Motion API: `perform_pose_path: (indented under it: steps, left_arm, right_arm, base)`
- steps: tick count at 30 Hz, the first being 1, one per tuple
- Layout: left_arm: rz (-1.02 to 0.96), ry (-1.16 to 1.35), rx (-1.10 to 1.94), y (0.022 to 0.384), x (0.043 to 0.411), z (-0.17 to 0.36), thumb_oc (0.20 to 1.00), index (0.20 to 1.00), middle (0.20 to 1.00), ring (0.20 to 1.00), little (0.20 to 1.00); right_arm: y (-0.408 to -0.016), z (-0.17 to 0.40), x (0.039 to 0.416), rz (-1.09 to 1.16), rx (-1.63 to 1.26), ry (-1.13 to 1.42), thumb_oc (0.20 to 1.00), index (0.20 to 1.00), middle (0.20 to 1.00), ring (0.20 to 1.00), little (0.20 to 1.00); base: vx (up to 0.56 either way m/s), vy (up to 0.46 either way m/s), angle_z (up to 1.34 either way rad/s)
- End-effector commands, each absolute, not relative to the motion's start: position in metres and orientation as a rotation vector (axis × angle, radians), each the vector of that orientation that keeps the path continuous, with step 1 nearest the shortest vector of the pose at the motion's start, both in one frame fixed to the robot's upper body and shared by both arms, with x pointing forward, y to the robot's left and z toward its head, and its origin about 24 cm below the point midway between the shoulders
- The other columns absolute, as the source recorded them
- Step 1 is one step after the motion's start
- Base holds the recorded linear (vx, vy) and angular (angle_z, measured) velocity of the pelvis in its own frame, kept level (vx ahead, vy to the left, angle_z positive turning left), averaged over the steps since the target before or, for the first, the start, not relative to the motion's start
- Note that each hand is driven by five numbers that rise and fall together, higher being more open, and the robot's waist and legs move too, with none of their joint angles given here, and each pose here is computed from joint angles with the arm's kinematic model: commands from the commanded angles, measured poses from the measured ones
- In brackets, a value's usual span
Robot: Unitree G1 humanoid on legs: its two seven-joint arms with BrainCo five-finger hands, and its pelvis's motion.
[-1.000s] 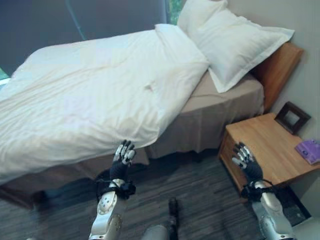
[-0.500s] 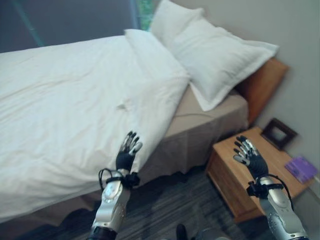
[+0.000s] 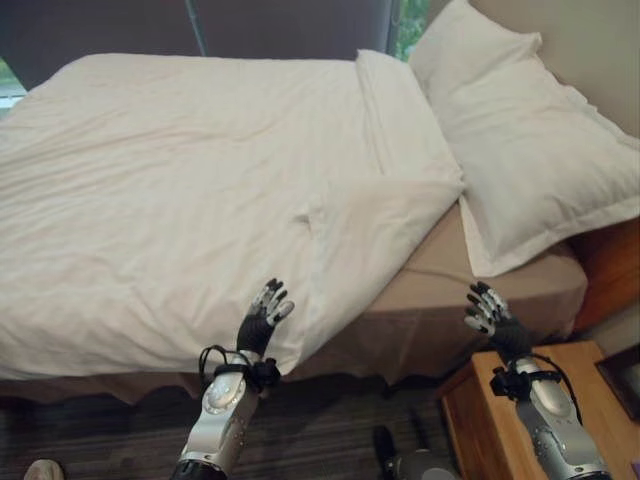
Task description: Making the bed.
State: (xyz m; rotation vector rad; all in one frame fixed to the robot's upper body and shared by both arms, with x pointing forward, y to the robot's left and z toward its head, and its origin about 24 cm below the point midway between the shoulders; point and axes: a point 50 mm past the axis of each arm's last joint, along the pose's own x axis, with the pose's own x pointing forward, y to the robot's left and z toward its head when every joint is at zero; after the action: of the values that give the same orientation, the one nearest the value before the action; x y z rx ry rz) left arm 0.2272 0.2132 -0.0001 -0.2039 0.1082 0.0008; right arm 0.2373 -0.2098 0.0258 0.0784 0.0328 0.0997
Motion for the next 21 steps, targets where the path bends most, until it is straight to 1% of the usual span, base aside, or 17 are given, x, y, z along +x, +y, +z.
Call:
perform_pose_path:
  steps: [1,3,4,5,6,7,8,9,11,14,16,17,21]
  left_arm:
    - [-0.006,0.003,-0.192,0.220,0.231,0.020,1.000,1.000,1.000,1.000,1.000]
    - [-0.011,0.010,-0.170,0.222,0.231,0.020,1.000,1.000,1.000,1.000,1.000]
    - [-0.011,0.009,-0.171,0.222,0.231,0.020,1.000,1.000,1.000,1.000,1.000]
    - [-0.037,-0.001,-0.186,0.219,0.236,0.023,1.000,1.000,1.000,1.000,1.000]
    - [-0.035,-0.003,-0.188,0.219,0.237,0.024,1.000,1.000,1.000,1.000,1.000]
    - [-0.052,-0.003,-0.195,0.216,0.238,0.024,1.000,1.000,1.000,1.000,1.000]
    - [-0.049,-0.006,-0.198,0.216,0.239,0.025,1.000,1.000,1.000,1.000,1.000]
    - [-0.090,-0.016,-0.243,0.205,0.242,0.027,1.000,1.000,1.000,1.000,1.000]
    - [-0.105,-0.025,-0.262,0.201,0.243,0.029,1.000,1.000,1.000,1.000,1.000]
    - [-0.158,-0.047,-0.277,0.193,0.246,0.038,1.000,1.000,1.000,1.000,1.000]
    - [-0.158,-0.059,-0.276,0.195,0.247,0.041,1.000,1.000,1.000,1.000,1.000]
    - [-0.163,-0.075,-0.270,0.196,0.248,0.045,1.000,1.000,1.000,1.000,1.000]
    - [-0.162,-0.071,-0.255,0.199,0.246,0.046,1.000,1.000,1.000,1.000,1.000]
  right_arm:
    - [-0.221,0.056,0.246,0.101,-0.057,-0.106,1.000,1.000,1.000,1.000,1.000]
    - [-0.237,0.080,0.264,0.072,-0.268,-0.158,1.000,1.000,1.000,1.000,1.000]
    - [-0.237,0.081,0.265,0.072,-0.269,-0.160,1.000,1.000,1.000,1.000,1.000]
    - [-0.255,0.119,0.298,0.035,-0.460,-0.222,1.000,1.000,1.000,1.000,1.000]
    - [-0.254,0.120,0.300,0.037,-0.461,-0.225,1.000,1.000,1.000,1.000,1.000]
    - [-0.255,0.138,0.313,0.035,-0.542,-0.253,1.000,1.000,1.000,1.000,1.000]
    - [-0.254,0.139,0.315,0.038,-0.543,-0.256,1.000,1.000,1.000,1.000,1.000]
    - [-0.245,0.166,0.345,0.035,-0.609,-0.290,1.000,1.000,1.000,1.000,1.000]
    - [-0.241,0.179,0.354,0.025,-0.626,-0.314,1.000,1.000,1.000,1.000,1.000]
    - [-0.215,0.241,0.397,-0.048,-0.772,-0.376,1.000,1.000,1.000,1.000,1.000]
    - [-0.208,0.251,0.408,-0.100,-0.778,-0.357,1.000,1.000,1.000,1.000,1.000]
    - [-0.199,0.262,0.414,-0.108,-0.805,-0.360,1.000,1.000,1.000,1.000,1.000]
    - [-0.187,0.272,0.422,-0.144,-0.874,-0.342,1.000,1.000,1.000,1.000,1.000]
  base:
    - [0.10,-0.081,0.02]
    - [0.09,-0.070,0.10]
    - [0.07,-0.070,0.07]
    - [0.04,-0.048,0.03]
    - [0.05,-0.066,-0.07]
    - [0.01,-0.018,-0.06]
    - [0.00,-0.038,0.02]
    - [-0.03,-0.029,0.09]
    - [-0.02,-0.008,-0.02]
    - [-0.07,-0.022,0.04]
    - [-0.11,-0.025,0.25]
    - [-0.08,-0.018,0.25]
    - [-0.06,-0.019,0.30]
